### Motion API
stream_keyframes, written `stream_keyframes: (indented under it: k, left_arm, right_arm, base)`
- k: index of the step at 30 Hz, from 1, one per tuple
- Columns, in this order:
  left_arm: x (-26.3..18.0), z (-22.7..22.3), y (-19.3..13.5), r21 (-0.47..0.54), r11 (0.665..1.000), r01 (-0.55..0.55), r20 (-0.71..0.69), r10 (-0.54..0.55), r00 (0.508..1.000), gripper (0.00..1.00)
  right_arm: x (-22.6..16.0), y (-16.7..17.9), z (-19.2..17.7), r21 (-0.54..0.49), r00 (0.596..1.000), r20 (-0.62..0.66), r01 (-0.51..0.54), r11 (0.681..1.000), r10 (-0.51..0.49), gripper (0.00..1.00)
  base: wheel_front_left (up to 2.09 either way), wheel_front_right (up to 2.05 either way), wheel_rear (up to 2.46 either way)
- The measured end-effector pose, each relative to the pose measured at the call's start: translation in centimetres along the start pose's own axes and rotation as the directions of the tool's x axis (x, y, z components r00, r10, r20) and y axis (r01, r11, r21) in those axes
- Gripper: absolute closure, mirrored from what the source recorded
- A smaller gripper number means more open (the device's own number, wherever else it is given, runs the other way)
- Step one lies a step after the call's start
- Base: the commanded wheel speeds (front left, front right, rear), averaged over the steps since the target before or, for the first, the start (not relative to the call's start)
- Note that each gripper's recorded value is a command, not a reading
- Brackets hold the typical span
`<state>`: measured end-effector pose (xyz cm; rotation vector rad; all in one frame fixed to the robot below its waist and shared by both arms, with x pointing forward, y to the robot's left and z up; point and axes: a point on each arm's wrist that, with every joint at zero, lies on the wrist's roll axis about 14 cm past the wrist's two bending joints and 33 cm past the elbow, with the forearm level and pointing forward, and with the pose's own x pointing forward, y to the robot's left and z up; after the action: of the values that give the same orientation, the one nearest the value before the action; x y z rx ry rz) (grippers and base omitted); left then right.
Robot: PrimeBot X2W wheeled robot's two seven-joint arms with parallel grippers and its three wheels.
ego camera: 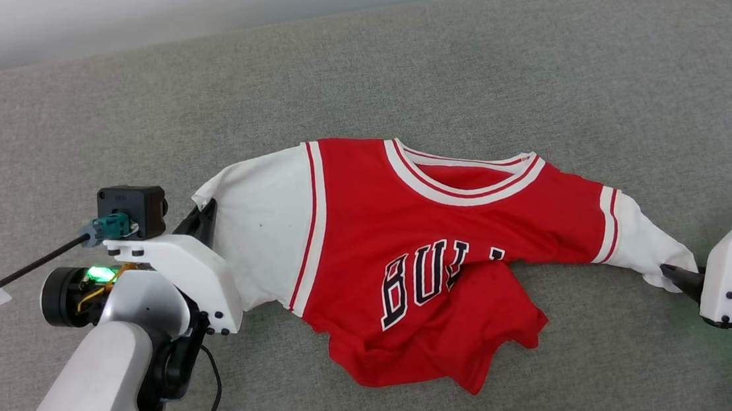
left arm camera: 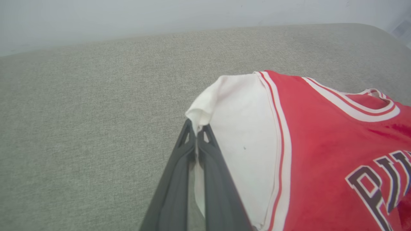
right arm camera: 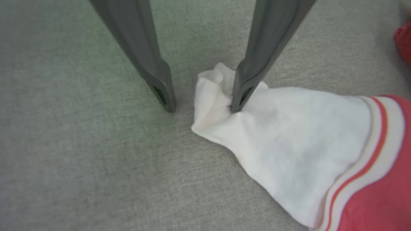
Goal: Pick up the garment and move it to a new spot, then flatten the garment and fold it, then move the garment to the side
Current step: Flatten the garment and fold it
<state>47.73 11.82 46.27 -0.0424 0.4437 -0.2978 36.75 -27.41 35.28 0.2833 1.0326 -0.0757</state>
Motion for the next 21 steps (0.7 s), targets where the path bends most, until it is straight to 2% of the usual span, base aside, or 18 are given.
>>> stream_keyframes:
  k: [5,10,14,21]
  left_arm:
    - [-0.5,0.5,0.2,-0.004,1.0,-0.004,0.019,0.004,1.0,1.0]
    - [-1.2,2.4,1.0,-0.01,0.999,-0.038,0.096,0.039,0.995,1.0]
    - [-1.9,5.3,1.4,-0.009,0.998,-0.064,0.175,0.065,0.982,1.0]
    - [-2.9,11.1,1.4,-0.007,0.996,-0.085,0.313,0.083,0.946,1.0]
  right_arm:
    - [-0.4,0.5,0.5,-0.042,1.0,0.019,-0.003,0.999,0.004,1.0]
    - [-2.3,0.3,4.7,-0.106,0.979,0.204,0.045,0.993,-0.022,1.0]
    - [-5.0,0.7,8.6,-0.136,0.938,0.346,0.07,0.988,-0.019,1.0]
    - [-10.1,2.4,14.7,-0.175,0.84,0.542,0.1,0.979,0.011,1.0]
  base:
    - [0.0,0.0,0.0]
    - [0.0,0.0,0.0]
    - [0.0,0.0,0.0]
    - [0.0,0.0,0.0]
